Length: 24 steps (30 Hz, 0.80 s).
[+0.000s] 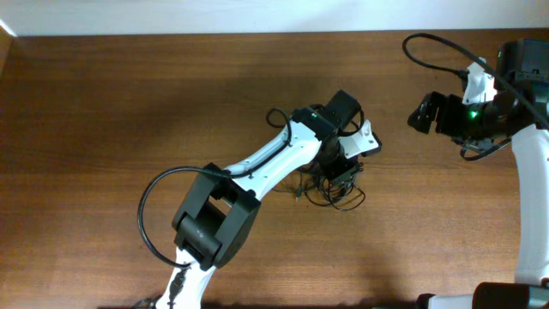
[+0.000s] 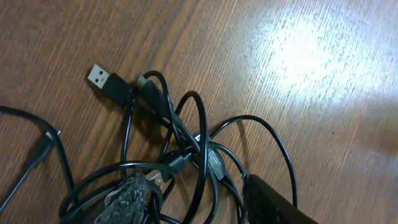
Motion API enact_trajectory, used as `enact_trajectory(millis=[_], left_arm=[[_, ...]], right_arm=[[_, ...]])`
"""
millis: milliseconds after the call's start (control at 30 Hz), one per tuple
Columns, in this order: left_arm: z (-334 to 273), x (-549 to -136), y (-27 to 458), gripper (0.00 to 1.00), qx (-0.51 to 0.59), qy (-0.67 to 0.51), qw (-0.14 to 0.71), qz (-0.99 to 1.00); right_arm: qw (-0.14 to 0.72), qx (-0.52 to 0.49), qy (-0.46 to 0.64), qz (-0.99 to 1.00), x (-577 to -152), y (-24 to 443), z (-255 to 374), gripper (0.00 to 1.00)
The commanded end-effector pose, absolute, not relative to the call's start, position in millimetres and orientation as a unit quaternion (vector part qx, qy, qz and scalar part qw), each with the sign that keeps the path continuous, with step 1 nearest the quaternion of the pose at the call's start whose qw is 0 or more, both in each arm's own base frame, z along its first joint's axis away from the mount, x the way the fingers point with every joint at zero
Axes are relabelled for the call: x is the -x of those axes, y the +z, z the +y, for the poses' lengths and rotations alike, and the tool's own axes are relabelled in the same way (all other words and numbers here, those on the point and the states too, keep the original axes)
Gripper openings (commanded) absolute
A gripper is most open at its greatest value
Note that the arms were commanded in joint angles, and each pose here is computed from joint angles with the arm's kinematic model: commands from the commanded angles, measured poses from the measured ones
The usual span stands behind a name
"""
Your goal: Untangle cables
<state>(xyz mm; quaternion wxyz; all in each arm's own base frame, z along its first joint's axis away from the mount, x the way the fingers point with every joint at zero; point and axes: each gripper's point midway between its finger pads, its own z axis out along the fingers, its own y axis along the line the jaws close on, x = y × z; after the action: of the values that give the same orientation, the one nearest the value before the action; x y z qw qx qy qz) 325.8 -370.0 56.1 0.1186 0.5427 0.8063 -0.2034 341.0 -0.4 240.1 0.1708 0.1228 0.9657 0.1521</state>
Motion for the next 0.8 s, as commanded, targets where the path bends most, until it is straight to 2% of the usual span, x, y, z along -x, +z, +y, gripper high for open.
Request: enact_trajectory(millis=[0,33,67,100,167,200,300,333,433,600,667,767], left_arm=[[-371,-323,42,0.33,-0.556,-0.210,0.104,0.797],[-371,-323,39,0.22,-0.556,-0.209,0.102,0.798],[-368,-329,41,0.00,-0.542,-0.203,0.106,0.809],[-365,-345,56,0.00,-0.493,-0.197,0.118,0.839],[-344,-382,141,0.00,-0.380,-0.219,0.163,0.884],[-338,-387,169,0.00,-0.360,-0.233,0.177,0.886],[-325,-376,304,0.00,-0.331,-0.356,0.245,0.839],[-318,-368,323,0.00,-0.318,-0.371,0.250,0.836],[-312,-358,336,0.00,-0.314,-0.379,0.250,0.834],[-280,-365,362,0.00,-0.273,-0.393,0.271,0.835],[-270,-372,362,0.00,-0.261,-0.390,0.276,0.839],[-269,-365,372,0.00,-0.267,-0.434,0.263,0.820]], right_arm=[[0.171,-0.118,0.146,0.967,-340,241,-3,0.99],[0.170,-0.118,0.146,0.967,-340,241,-3,0.99],[0.169,-0.117,0.146,0.968,-340,240,-2,0.99],[0.166,-0.117,0.146,0.968,-340,239,-2,0.99],[0.165,-0.116,0.152,0.968,-340,239,0,0.99],[0.164,-0.114,0.161,0.966,-340,240,3,0.99],[0.168,-0.078,0.227,0.956,-344,249,38,0.98],[0.174,-0.049,0.243,0.953,-347,253,58,0.97],[0.199,0.004,0.252,0.947,-356,260,92,0.90],[0.173,-0.009,0.265,0.949,-366,241,100,0.88],[0.178,0.051,0.301,0.936,-364,245,119,0.87],[0.200,0.076,0.289,0.933,-377,241,130,0.84]])
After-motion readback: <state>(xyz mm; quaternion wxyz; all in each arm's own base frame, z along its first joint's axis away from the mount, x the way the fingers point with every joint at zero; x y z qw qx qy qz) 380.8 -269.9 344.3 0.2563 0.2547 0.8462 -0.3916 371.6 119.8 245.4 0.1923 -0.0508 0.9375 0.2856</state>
